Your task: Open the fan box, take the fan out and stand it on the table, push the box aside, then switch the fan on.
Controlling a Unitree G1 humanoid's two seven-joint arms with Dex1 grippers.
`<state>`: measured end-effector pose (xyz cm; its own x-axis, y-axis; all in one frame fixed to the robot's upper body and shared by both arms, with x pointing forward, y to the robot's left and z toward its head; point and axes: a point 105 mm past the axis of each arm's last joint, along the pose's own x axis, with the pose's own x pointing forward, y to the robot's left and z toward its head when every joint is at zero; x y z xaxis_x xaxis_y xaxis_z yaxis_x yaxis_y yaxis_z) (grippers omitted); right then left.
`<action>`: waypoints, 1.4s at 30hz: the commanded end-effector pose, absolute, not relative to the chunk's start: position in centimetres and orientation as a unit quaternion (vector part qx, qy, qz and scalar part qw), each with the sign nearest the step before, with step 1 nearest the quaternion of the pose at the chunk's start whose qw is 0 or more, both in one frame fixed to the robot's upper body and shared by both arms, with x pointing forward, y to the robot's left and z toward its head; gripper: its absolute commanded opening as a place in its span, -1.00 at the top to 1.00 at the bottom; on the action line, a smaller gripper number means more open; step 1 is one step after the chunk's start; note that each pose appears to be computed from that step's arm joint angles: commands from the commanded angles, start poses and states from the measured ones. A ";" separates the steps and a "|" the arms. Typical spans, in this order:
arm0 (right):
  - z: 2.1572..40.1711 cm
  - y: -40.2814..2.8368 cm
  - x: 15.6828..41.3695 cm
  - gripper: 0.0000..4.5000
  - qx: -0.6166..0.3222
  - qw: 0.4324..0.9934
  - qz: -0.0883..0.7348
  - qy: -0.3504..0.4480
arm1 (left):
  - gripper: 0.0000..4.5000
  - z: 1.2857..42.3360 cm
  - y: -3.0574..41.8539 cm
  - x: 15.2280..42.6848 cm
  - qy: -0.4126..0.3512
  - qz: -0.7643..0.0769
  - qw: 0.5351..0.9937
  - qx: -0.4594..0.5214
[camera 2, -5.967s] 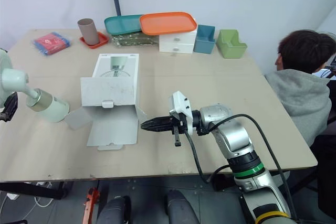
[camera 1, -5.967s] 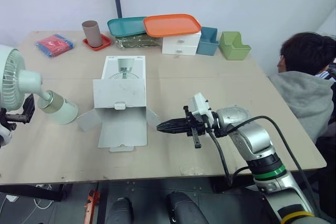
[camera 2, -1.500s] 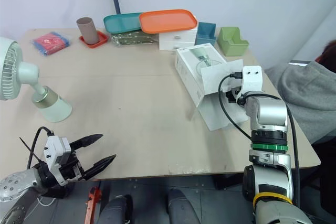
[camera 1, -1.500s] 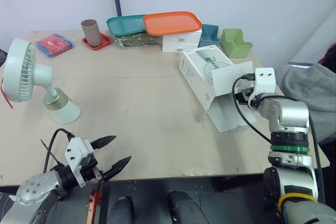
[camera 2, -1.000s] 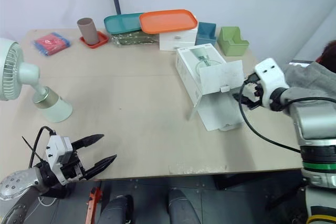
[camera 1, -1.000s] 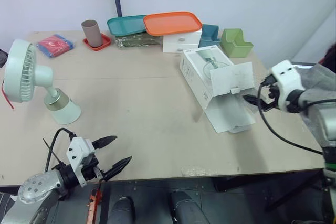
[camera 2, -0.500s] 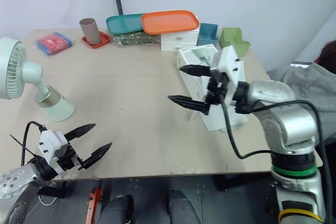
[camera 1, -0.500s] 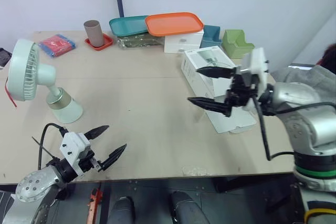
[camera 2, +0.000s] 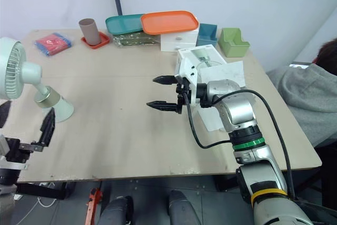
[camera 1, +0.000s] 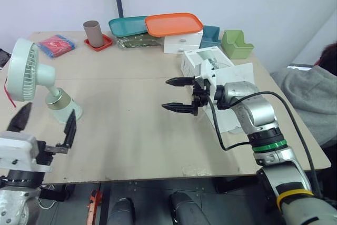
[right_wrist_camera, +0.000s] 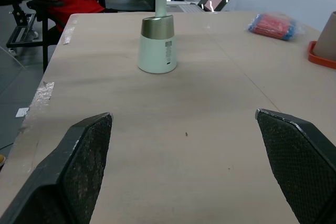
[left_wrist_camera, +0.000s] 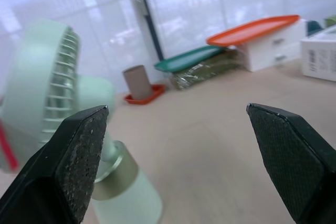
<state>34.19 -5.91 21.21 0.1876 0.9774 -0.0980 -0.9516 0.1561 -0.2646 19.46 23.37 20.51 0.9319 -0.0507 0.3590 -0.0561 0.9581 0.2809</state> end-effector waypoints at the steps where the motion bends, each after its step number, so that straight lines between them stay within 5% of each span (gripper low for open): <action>1: 22.1 -5.1 34.0 -0.99 -0.157 0.742 0.648 -0.072 | -1.00 23.2 24.9 18.7 -0.228 0.072 0.960 0.148; 16: 21.0 -5.8 34.0 -0.99 -0.160 0.753 0.635 -0.057 | -1.00 24.7 31.2 21.7 -0.190 0.177 0.956 0.139; 42: 20.4 -6.3 33.3 -0.99 -0.164 0.769 0.616 -0.053 | -1.00 23.9 30.4 26.1 -0.165 0.166 0.960 0.156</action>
<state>33.65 -6.08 18.80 0.2313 0.9601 -0.1573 -0.9462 0.1845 -0.2658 26.49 30.30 22.77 0.9048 0.2704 0.3291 -0.3528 0.9087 0.2233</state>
